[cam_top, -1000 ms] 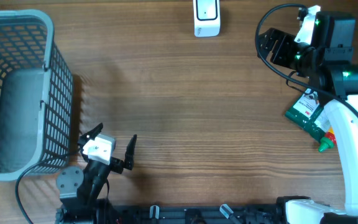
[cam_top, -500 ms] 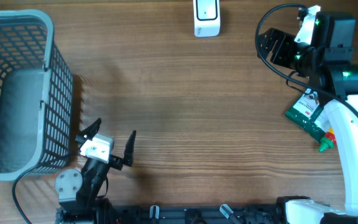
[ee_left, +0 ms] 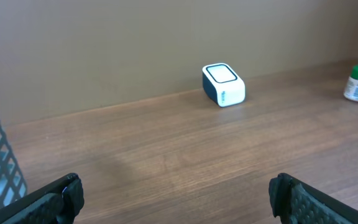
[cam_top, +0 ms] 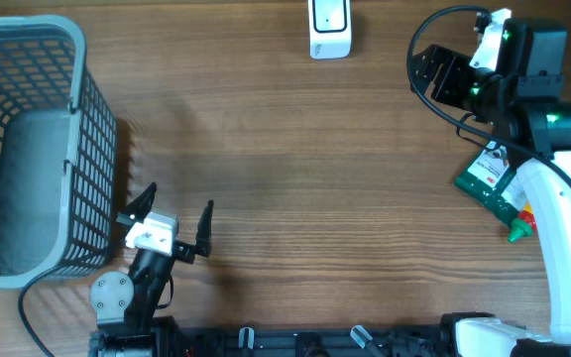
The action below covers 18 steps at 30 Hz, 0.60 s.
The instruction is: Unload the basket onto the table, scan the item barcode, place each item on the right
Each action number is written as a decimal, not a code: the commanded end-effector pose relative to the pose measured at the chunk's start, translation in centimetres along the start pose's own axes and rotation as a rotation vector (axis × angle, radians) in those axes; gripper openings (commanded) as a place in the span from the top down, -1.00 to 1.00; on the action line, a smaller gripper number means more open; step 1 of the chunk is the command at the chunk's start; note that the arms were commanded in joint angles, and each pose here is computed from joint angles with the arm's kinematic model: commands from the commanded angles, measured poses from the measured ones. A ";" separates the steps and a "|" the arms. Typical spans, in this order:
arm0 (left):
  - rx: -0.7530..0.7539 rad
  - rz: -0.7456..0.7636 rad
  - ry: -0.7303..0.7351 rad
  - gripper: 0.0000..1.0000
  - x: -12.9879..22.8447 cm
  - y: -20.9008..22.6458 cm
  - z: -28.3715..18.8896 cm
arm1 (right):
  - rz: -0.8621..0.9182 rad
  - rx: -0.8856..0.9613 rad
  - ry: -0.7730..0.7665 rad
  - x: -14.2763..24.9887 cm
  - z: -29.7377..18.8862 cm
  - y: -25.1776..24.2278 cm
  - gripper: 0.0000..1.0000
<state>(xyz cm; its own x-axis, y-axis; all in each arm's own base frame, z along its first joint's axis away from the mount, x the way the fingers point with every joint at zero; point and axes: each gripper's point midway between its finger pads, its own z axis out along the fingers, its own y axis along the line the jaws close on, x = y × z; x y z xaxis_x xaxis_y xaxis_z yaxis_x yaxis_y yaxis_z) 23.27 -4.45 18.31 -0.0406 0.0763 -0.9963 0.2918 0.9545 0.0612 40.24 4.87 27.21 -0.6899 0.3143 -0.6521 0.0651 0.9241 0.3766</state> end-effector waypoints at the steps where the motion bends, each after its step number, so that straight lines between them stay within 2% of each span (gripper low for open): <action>1: -0.068 -0.067 0.008 -1.00 0.8 1.1 0.1 | 0.010 0.010 -0.007 -0.2 0.0 -0.1 -0.99; 18: -0.098 -0.102 -0.015 -1.00 2.0 1.5 0.7 | 0.010 0.010 -0.007 -0.2 0.0 -0.1 -0.99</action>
<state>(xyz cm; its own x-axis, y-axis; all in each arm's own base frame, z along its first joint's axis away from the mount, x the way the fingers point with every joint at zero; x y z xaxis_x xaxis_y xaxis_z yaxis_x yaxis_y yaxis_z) 24.20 -3.59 16.53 -0.0524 -0.0087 -0.9986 0.2258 0.9740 -0.0203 40.24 4.87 27.21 -0.6899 0.3143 -0.6521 0.0651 0.9241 0.3766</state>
